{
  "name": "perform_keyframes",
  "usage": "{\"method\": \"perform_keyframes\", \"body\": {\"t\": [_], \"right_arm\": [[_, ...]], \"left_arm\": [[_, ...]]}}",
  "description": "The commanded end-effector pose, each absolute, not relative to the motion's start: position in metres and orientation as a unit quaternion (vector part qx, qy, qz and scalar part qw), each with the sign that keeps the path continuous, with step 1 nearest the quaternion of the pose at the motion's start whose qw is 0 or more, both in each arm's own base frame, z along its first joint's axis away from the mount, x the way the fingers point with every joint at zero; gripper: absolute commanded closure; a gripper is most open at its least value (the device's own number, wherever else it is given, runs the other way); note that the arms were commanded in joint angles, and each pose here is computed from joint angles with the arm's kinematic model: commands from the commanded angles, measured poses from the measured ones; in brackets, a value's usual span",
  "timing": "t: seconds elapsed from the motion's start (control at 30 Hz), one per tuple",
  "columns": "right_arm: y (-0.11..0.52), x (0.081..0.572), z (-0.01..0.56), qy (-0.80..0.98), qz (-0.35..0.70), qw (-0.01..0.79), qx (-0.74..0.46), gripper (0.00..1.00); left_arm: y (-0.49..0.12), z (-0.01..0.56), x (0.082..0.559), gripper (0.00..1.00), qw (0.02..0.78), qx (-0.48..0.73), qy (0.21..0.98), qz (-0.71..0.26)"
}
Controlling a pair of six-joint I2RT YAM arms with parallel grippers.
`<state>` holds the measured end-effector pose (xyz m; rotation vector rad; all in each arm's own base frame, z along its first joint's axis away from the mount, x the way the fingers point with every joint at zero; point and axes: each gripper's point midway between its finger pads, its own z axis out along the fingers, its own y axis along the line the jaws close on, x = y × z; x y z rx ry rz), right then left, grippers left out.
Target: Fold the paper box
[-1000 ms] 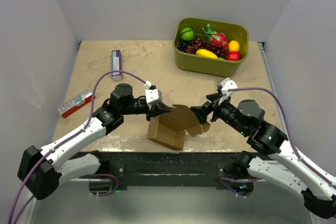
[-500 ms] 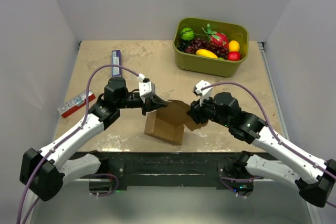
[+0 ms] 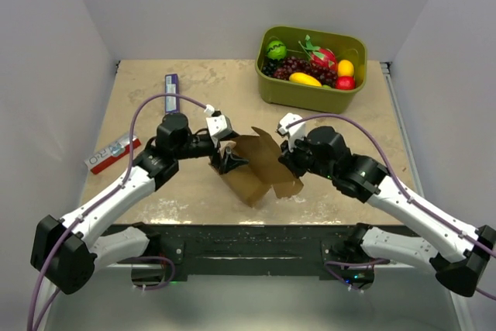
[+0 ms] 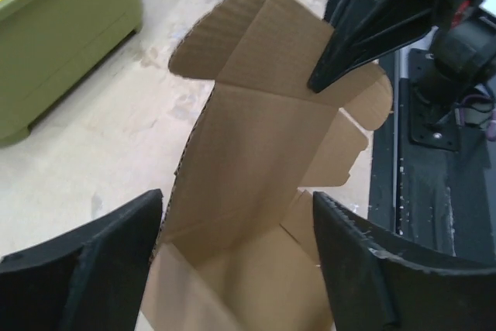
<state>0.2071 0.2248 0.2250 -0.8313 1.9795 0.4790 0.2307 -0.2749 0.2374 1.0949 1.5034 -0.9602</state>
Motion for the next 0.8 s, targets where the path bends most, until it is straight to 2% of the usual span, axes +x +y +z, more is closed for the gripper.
{"method": "perform_keyframes", "body": {"t": [0.0, 0.1, 0.23, 0.27, 0.77], "right_arm": [[0.23, 0.222, 0.241, 0.786, 0.163, 0.466, -0.372, 1.0], [0.237, 0.227, 0.24, 0.784, 0.15, 0.454, -0.396, 1.0], [0.243, 0.233, 0.229, 0.787, 0.121, 0.425, -0.43, 1.0], [0.246, 0.236, 0.22, 0.788, 0.109, 0.411, -0.446, 1.0], [0.252, 0.246, 0.207, 0.775, 0.058, 0.355, -0.519, 1.0]], "left_arm": [[-0.255, 0.261, 0.257, 0.14, 0.562, 0.399, 0.646, -0.327], [-0.238, 0.273, 0.267, 0.12, 0.59, 0.345, 0.668, -0.294], [-0.225, 0.282, 0.259, 0.11, 0.612, 0.25, 0.674, -0.329], [-0.225, 0.291, 0.258, 0.11, 0.632, 0.24, 0.655, -0.338], [-0.211, 0.239, 0.273, 0.09, 0.618, 0.214, 0.702, -0.282]]}}
